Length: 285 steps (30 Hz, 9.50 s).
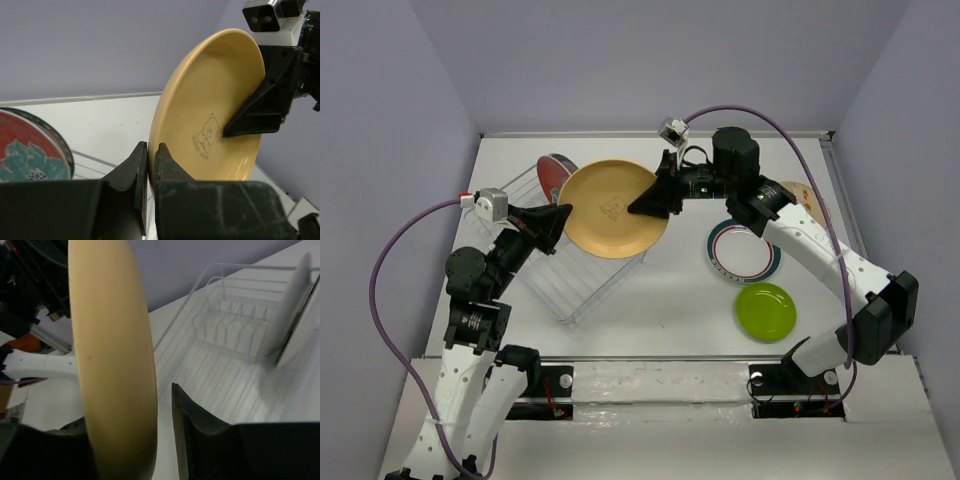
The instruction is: Load the plates into the dish rack
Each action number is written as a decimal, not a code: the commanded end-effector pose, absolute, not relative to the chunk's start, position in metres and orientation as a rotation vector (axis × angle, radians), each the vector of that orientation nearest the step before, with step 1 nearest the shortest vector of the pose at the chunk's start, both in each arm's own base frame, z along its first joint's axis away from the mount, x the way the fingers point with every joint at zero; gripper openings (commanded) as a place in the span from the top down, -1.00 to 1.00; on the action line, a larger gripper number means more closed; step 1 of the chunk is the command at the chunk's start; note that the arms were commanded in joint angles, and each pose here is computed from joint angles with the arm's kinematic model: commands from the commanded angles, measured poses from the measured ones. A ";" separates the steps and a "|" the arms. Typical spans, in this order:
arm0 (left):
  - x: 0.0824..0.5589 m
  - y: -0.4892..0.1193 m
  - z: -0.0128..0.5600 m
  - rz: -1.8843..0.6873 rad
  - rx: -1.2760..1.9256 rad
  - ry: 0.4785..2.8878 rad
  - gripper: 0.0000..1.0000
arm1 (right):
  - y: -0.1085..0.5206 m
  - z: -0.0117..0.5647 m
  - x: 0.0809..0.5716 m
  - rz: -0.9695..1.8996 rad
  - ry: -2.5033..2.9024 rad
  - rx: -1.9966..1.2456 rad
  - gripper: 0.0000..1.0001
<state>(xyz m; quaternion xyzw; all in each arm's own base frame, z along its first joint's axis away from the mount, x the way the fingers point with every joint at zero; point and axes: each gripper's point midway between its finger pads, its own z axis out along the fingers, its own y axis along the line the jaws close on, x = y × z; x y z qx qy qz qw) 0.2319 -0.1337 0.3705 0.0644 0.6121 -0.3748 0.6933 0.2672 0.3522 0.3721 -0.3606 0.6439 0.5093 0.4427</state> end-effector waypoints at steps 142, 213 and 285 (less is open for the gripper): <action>0.181 -0.023 0.437 -0.496 -0.304 0.997 -0.98 | 0.537 0.236 0.400 0.297 1.710 -0.455 -0.42; 0.176 -0.048 0.437 -0.570 -0.194 1.048 -0.98 | -0.119 0.235 0.430 0.306 1.567 0.900 0.86; 0.159 0.008 0.441 -0.444 -0.415 0.920 -0.98 | 0.565 0.286 0.359 0.091 1.524 -0.474 0.87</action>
